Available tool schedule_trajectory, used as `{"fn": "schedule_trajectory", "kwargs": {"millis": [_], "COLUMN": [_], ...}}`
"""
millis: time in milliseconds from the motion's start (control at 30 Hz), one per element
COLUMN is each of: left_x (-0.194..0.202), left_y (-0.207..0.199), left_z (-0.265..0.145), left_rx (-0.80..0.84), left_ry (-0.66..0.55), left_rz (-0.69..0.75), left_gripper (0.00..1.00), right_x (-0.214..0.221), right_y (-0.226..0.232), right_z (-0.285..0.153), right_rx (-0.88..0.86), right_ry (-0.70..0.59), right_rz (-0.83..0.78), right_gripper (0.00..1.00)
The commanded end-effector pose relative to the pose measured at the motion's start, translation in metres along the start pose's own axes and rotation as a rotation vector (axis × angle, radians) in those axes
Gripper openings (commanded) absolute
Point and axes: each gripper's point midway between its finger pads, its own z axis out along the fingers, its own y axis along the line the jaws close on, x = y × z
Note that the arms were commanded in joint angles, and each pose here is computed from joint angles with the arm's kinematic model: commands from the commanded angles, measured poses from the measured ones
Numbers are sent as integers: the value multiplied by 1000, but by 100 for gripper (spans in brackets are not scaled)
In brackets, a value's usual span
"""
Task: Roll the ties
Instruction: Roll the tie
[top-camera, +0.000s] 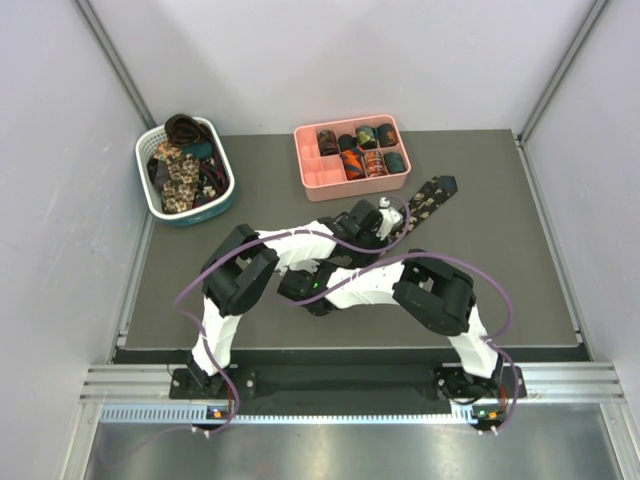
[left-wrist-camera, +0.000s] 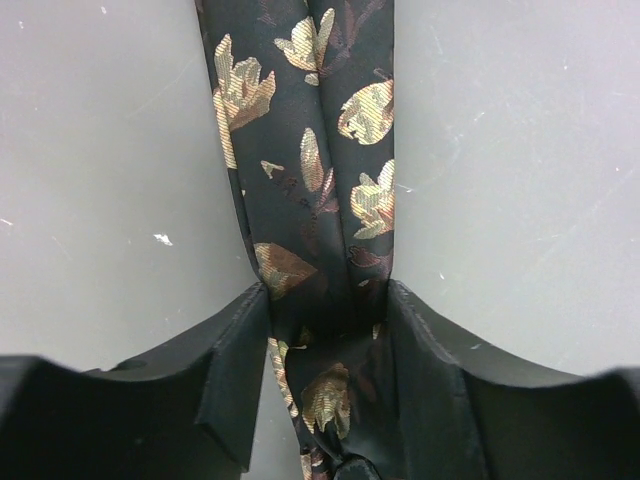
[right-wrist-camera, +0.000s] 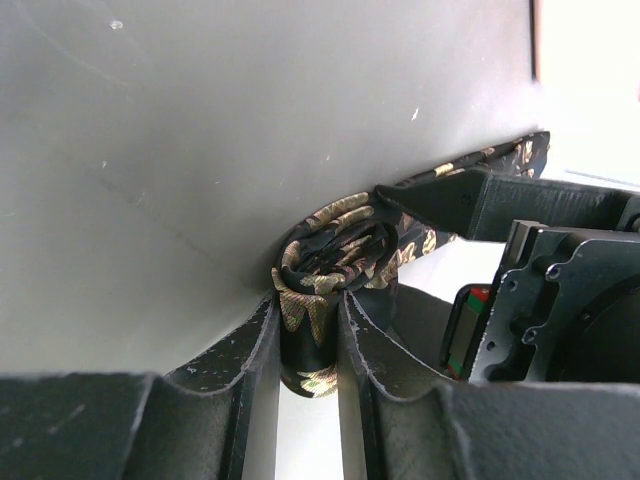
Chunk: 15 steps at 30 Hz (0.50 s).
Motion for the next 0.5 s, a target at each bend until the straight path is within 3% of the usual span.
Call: {"fn": "schedule_trajectory", "kwargs": {"millis": [0, 100, 133, 267, 300, 467], "left_x": [76, 78, 79, 77, 77, 79], "left_y": [-11, -11, -11, -11, -11, -13], "left_z": [8, 5, 5, 2, 2, -1], "left_rx": [51, 41, 40, 35, 38, 48], "left_ry": [216, 222, 227, 233, 234, 262], "left_rz": [-21, -19, -19, -8, -8, 1], "left_gripper": [52, 52, 52, 52, 52, 51], "right_x": [-1, 2, 3, 5, 6, 9], "right_y": [13, 14, 15, 13, 13, 12], "right_z": [-7, -5, -5, -4, -4, -4], "right_rx": [-90, -80, -78, -67, -65, -62], "right_ry": [-17, -6, -2, 1, 2, 9], "right_rz": [35, 26, 20, 20, 20, 14], "right_gripper": [8, 19, 27, 38, 47, 50]}}
